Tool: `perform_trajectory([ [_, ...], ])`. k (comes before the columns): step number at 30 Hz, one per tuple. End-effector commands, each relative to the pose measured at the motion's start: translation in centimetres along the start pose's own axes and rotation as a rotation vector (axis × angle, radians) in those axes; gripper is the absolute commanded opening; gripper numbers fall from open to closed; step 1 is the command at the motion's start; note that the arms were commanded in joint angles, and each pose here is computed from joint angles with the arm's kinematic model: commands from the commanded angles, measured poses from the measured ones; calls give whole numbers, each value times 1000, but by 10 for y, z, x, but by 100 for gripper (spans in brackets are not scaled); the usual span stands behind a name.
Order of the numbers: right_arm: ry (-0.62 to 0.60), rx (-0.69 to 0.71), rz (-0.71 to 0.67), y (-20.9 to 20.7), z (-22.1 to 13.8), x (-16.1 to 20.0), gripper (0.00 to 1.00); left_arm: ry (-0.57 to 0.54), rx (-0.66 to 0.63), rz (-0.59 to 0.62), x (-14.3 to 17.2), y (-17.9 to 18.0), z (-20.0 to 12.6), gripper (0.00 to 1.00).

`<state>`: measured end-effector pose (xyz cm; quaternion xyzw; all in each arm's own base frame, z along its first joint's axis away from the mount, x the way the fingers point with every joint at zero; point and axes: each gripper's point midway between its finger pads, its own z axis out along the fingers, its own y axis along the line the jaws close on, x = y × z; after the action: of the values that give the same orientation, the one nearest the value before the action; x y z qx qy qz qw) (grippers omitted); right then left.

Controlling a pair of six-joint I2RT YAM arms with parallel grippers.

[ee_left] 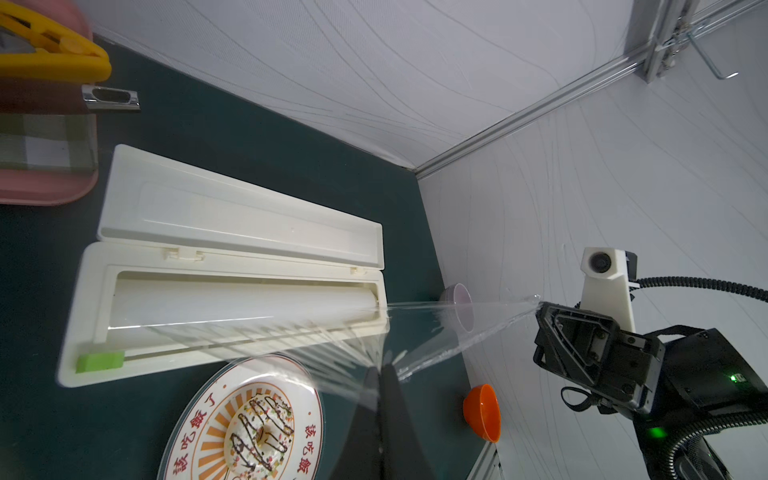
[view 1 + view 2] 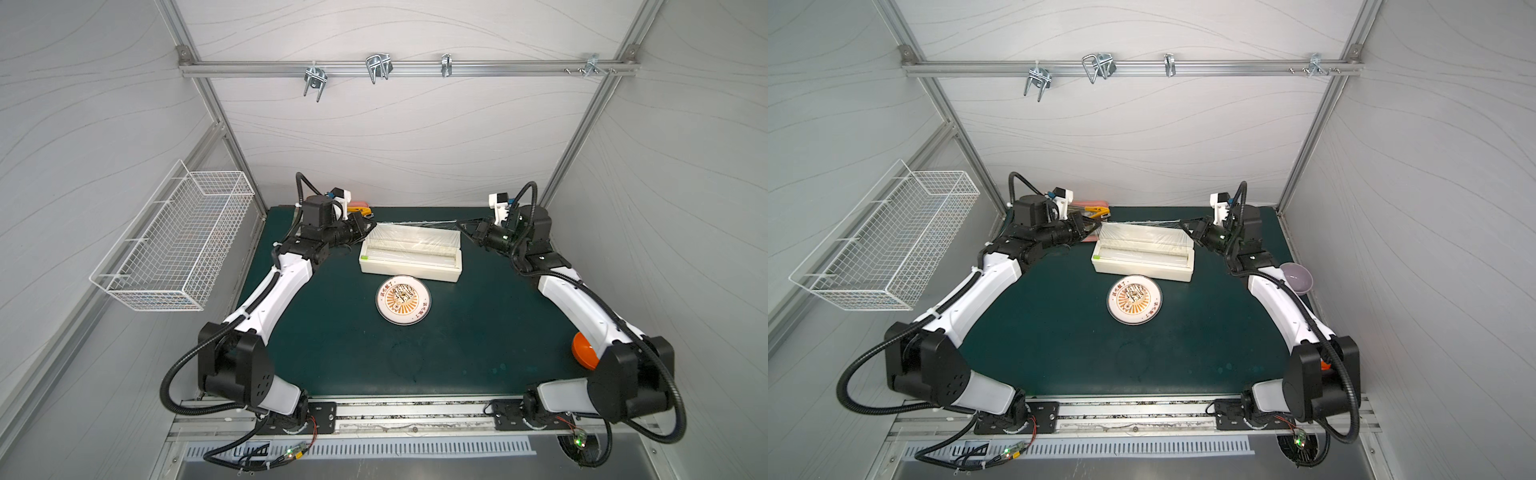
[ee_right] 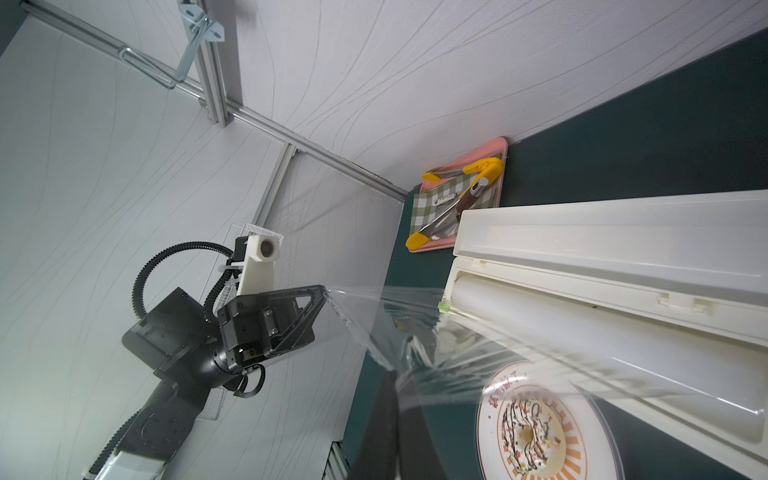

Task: Wrap the plate with plastic wrap
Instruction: Pull the plastic wrap from the plastic wrap cutting box.

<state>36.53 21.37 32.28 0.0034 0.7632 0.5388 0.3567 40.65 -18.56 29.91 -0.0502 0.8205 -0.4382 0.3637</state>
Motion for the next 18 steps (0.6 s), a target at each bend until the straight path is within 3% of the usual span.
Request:
perform_trajectory([
  [1, 48, -25, -52, 23, -14, 27, 0, -74, 22, 48, -1, -13, -29, 0],
  [12, 259, 23, -40, 22, -45, 136, 0, -20, -67, 8, 62, 11, -75, 0],
  [18, 370, 90, 12, -3, -51, 194, 0, 32, -122, -71, 107, 41, -83, 0],
])
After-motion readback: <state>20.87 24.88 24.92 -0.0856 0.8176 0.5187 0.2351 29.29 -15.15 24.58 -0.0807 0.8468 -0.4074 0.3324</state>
